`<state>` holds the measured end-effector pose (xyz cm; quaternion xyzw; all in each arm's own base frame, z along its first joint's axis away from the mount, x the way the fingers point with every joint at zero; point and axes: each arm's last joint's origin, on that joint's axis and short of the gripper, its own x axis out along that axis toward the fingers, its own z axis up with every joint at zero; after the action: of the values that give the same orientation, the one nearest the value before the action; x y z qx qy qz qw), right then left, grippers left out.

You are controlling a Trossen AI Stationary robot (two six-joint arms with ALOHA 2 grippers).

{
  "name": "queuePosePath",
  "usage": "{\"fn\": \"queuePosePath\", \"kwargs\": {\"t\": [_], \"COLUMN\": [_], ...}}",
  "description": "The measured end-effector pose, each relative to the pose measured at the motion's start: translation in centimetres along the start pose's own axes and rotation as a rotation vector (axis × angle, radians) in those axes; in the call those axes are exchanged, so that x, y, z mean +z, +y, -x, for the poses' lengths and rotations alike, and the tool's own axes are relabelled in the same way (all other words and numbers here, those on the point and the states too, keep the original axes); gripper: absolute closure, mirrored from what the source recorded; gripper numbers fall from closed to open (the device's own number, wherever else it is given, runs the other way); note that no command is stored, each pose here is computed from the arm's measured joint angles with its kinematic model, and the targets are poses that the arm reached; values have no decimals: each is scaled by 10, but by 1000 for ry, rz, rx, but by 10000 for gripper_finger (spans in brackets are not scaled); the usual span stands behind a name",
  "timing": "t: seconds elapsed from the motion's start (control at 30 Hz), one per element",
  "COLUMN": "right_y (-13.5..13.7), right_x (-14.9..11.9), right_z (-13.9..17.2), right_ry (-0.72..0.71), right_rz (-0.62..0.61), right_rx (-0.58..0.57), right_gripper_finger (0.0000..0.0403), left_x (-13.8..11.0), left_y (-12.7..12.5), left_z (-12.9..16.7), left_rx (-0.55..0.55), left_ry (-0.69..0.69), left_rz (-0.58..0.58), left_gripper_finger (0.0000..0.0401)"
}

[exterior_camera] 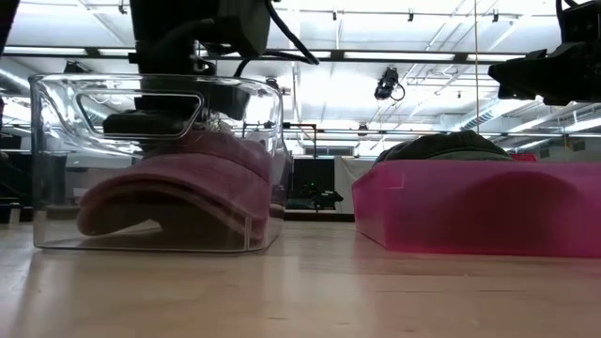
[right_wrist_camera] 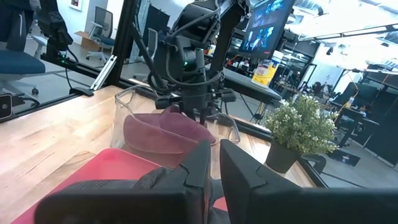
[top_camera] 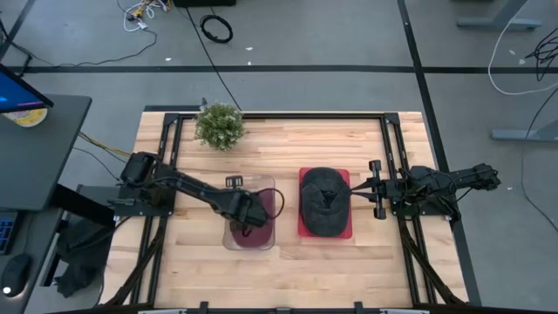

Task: Pick & Place hat
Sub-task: Put the red cap into the transparent bin

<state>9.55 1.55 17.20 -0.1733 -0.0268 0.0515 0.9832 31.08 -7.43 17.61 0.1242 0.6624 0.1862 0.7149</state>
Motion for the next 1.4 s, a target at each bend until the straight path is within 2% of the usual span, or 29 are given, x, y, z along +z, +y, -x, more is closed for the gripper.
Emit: {"fn": "queuePosePath", "kwargs": {"t": [1.4], "right_y": [0], "right_x": [0], "right_z": [0], "right_ry": [0], "right_rz": [0], "right_rx": [0], "right_gripper_finger": [364], "left_x": [9], "left_y": [3], "left_z": [-2], "left_rx": [-17], "left_ry": [-60], "left_rz": [56], "left_gripper_finger": [357]}}
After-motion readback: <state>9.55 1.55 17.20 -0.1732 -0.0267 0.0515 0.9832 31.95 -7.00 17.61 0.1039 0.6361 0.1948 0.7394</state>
